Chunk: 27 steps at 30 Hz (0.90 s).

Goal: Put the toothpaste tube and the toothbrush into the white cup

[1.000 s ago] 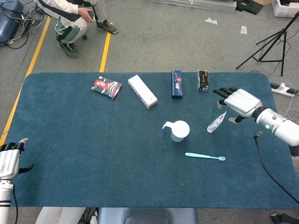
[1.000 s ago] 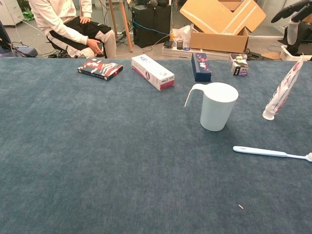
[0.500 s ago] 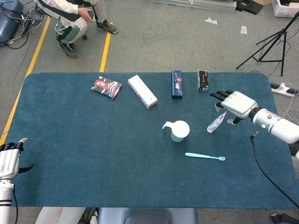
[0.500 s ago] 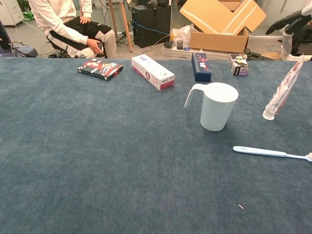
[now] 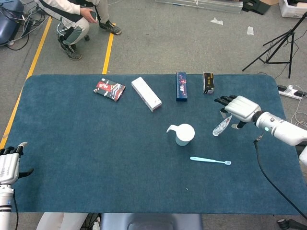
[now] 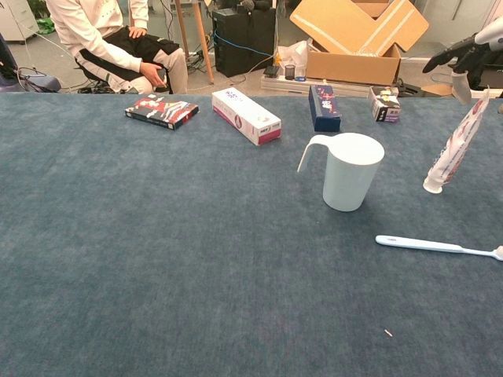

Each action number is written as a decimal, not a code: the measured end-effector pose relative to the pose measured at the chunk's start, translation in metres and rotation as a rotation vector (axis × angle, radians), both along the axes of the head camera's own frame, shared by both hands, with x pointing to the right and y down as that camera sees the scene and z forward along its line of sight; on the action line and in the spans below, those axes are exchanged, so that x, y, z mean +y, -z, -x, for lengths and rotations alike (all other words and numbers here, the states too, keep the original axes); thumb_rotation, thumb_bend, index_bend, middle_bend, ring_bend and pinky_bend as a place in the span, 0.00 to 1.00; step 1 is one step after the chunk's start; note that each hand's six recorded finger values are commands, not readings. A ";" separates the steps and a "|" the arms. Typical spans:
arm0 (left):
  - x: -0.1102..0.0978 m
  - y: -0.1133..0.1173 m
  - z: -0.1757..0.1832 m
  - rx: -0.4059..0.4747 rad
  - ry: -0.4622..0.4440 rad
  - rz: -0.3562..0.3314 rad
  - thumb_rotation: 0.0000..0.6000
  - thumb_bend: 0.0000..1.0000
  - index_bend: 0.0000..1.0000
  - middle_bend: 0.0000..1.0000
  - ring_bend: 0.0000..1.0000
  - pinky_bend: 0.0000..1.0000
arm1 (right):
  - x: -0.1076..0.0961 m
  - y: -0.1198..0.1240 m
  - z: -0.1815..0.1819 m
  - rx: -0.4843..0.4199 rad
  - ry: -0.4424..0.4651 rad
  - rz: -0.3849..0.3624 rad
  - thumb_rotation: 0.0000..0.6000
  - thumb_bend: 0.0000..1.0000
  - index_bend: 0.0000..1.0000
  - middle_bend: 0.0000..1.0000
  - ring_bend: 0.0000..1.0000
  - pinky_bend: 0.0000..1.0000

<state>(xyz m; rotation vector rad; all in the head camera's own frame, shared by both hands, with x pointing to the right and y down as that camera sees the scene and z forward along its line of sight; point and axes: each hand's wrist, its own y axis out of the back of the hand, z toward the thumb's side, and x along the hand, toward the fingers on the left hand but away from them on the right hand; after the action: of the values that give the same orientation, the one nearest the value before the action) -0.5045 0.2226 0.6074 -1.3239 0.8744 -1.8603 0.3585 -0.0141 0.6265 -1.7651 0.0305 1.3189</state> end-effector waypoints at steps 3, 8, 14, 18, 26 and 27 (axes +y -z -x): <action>0.001 0.001 0.001 -0.001 0.004 -0.001 1.00 0.00 0.19 0.40 0.25 0.24 | 0.000 -0.002 0.002 0.000 0.002 0.002 1.00 0.18 0.48 0.07 0.00 0.18; 0.002 0.002 0.003 0.000 0.009 -0.003 1.00 0.00 0.19 0.40 0.25 0.24 | 0.000 -0.007 0.004 0.007 0.002 0.003 1.00 0.20 0.50 0.08 0.00 0.18; 0.003 0.004 0.006 -0.003 0.015 -0.006 1.00 0.00 0.19 0.40 0.25 0.24 | -0.002 -0.012 0.007 0.003 -0.003 -0.001 1.00 0.22 0.55 0.10 0.00 0.18; 0.003 0.005 0.007 -0.004 0.019 -0.007 1.00 0.00 0.19 0.40 0.25 0.24 | -0.002 -0.016 0.008 0.010 -0.003 0.002 1.00 0.22 0.58 0.11 0.00 0.18; 0.005 0.007 0.010 -0.004 0.028 -0.008 1.00 0.00 0.19 0.40 0.25 0.24 | 0.000 -0.021 0.010 0.017 -0.001 0.012 1.00 0.25 0.73 0.18 0.00 0.18; 0.006 0.007 0.010 -0.004 0.029 -0.008 1.00 0.00 0.19 0.40 0.25 0.24 | 0.000 -0.021 0.010 0.017 0.000 0.012 1.00 0.25 0.74 0.19 0.00 0.18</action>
<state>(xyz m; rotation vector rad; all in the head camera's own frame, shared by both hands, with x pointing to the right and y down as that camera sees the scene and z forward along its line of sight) -0.5146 0.2283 0.6005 -1.3084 0.9024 -1.8792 0.3481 -0.0139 0.6476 -1.7644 0.0480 1.3366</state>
